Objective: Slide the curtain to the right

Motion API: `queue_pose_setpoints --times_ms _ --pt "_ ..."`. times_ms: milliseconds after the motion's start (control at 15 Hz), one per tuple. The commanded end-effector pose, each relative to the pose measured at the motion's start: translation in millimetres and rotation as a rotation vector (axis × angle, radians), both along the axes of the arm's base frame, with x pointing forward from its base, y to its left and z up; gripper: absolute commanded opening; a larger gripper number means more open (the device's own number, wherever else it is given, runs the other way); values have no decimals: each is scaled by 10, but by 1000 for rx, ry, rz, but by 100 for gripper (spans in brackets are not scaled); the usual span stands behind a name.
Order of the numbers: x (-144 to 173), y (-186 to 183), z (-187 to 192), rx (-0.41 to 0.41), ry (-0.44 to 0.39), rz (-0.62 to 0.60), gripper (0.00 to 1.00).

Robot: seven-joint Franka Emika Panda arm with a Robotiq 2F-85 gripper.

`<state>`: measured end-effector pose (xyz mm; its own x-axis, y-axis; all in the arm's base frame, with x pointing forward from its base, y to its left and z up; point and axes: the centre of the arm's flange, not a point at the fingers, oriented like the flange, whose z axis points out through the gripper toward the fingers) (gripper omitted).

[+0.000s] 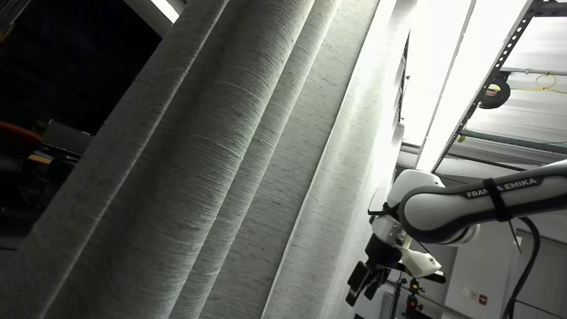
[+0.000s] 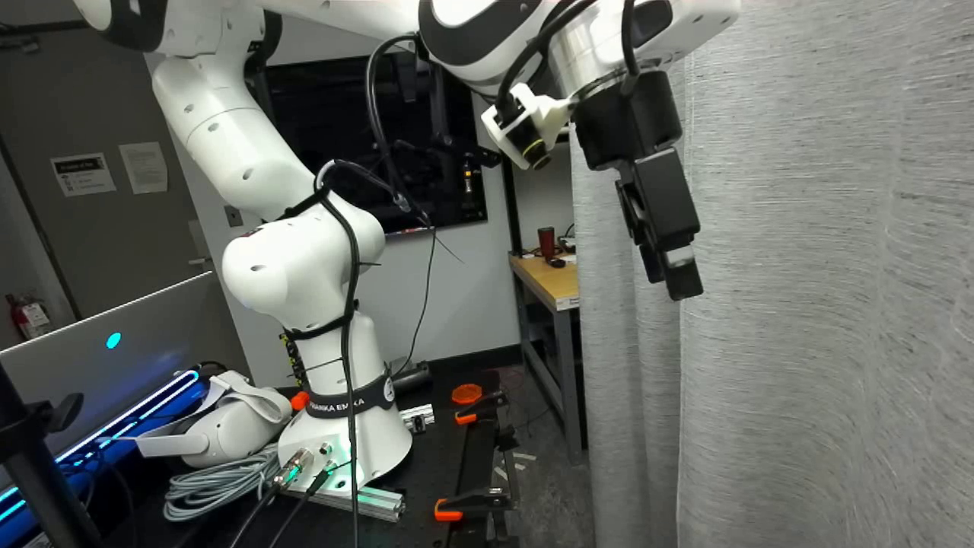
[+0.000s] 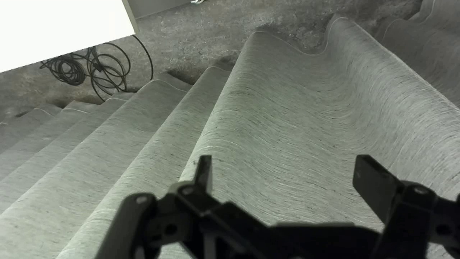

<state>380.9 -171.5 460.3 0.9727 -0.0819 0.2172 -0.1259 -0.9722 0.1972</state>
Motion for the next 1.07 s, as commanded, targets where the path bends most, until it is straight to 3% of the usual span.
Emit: queue_pose_setpoints --times_ms 0,467,1000 --pt "0 0 0 0 0 0 100" --pt "54 136 26 31 -9 37 100" --pt "349 713 296 225 -105 136 100"
